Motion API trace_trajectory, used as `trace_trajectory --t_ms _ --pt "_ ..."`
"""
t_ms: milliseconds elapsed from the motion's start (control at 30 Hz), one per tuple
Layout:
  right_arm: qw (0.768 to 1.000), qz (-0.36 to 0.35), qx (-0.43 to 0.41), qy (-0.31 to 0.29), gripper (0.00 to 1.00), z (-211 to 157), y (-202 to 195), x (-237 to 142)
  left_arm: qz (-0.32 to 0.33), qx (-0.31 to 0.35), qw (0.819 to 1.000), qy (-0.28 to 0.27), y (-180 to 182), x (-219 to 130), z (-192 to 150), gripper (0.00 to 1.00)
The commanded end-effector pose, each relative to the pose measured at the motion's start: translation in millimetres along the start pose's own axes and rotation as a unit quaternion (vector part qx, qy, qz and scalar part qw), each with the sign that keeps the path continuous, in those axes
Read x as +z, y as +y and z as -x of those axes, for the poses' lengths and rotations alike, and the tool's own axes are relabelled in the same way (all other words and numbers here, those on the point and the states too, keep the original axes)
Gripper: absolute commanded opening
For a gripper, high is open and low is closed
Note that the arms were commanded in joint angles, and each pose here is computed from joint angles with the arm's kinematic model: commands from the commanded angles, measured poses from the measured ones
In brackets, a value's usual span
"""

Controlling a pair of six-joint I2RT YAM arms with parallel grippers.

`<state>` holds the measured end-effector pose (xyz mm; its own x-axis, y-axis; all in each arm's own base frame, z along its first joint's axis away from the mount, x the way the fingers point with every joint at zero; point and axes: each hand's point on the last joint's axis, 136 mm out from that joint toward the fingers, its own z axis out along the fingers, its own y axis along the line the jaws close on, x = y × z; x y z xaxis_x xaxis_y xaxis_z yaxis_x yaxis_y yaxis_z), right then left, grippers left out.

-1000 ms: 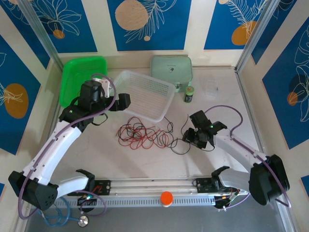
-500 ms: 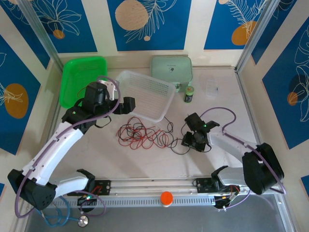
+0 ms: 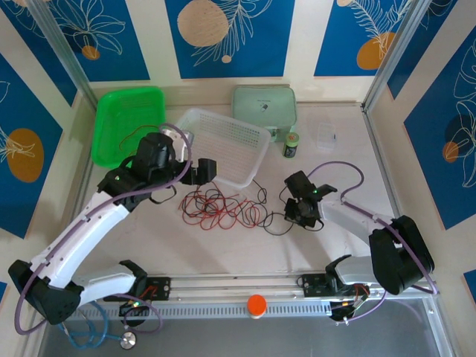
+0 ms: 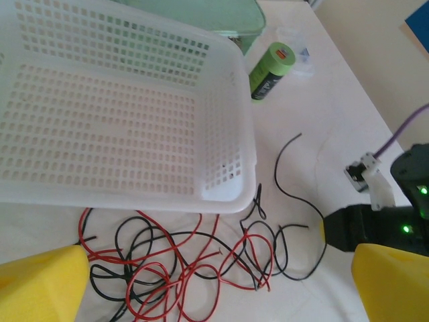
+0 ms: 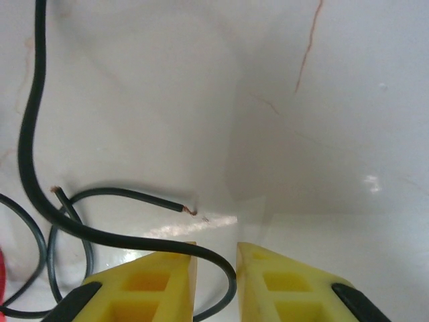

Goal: Untangle the cables

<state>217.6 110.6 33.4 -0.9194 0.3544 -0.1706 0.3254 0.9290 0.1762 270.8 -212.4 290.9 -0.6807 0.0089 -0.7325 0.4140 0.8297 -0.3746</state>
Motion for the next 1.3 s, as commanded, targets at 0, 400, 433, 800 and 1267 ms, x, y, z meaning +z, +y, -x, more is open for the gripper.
trace_trajectory --t_ms 0,400,433,800,1267 --pt "1.0 0.023 -0.004 -0.01 0.23 3 4 -1 -0.029 0.004 1.0 0.004 -16 -8 -2 1.0" --pt "1.0 0.02 -0.001 0.001 0.35 -2 0 16 -0.056 0.025 0.998 0.021 -40 -9 -11 1.0" --pt "1.0 0.019 -0.001 0.0 0.31 -2 0 16 -0.057 0.026 0.998 0.021 -40 -9 -11 1.0" --pt "0.997 0.061 0.003 -0.054 0.0 12 4 -56 -0.122 0.118 0.984 0.048 -80 -3 -29 0.95" --pt "0.971 0.23 0.034 -0.063 0.0 18 24 -164 -0.2 0.422 0.884 0.028 -201 58 -80 0.87"
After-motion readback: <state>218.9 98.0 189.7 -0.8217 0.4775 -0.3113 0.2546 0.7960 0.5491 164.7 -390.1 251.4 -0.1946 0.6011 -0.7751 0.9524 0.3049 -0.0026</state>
